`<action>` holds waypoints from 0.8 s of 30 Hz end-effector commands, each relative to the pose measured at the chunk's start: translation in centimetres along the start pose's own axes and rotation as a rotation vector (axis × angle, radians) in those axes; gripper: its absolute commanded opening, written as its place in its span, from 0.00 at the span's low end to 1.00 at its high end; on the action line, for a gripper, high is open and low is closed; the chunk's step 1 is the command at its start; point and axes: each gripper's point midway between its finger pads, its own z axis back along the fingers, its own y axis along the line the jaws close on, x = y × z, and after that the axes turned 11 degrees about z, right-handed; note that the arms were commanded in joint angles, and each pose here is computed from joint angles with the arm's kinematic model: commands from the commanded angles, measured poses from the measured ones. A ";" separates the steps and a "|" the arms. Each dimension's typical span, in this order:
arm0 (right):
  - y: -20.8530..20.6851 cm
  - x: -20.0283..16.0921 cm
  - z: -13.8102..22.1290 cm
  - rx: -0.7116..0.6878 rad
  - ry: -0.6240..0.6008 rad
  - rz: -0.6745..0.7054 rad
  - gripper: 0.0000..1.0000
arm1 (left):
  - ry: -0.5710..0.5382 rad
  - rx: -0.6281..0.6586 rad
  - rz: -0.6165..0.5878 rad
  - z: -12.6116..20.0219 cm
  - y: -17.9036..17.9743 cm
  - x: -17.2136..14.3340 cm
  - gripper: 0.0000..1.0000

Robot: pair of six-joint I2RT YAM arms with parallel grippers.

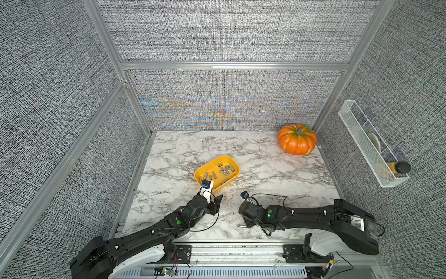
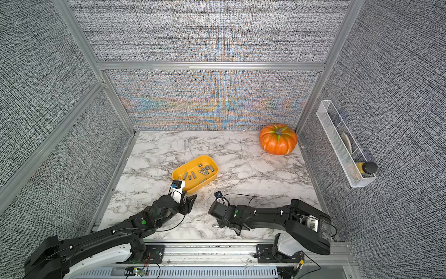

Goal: Put the socket on the desktop into the storage box
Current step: Place the socket head in the storage box.

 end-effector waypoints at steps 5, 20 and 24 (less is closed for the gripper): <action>-3.5 10.2 3.0 0.007 -0.312 -0.168 0.00 | -0.036 0.027 0.014 0.5 0.6 0.6 0.64; -2.7 25.3 -4.8 0.189 -0.339 -0.168 0.03 | -0.056 -0.133 0.009 1.7 -1.7 1.0 0.67; -2.9 25.6 -6.7 0.208 -0.303 -0.171 0.14 | -0.070 -0.169 0.016 2.2 -2.2 1.2 0.72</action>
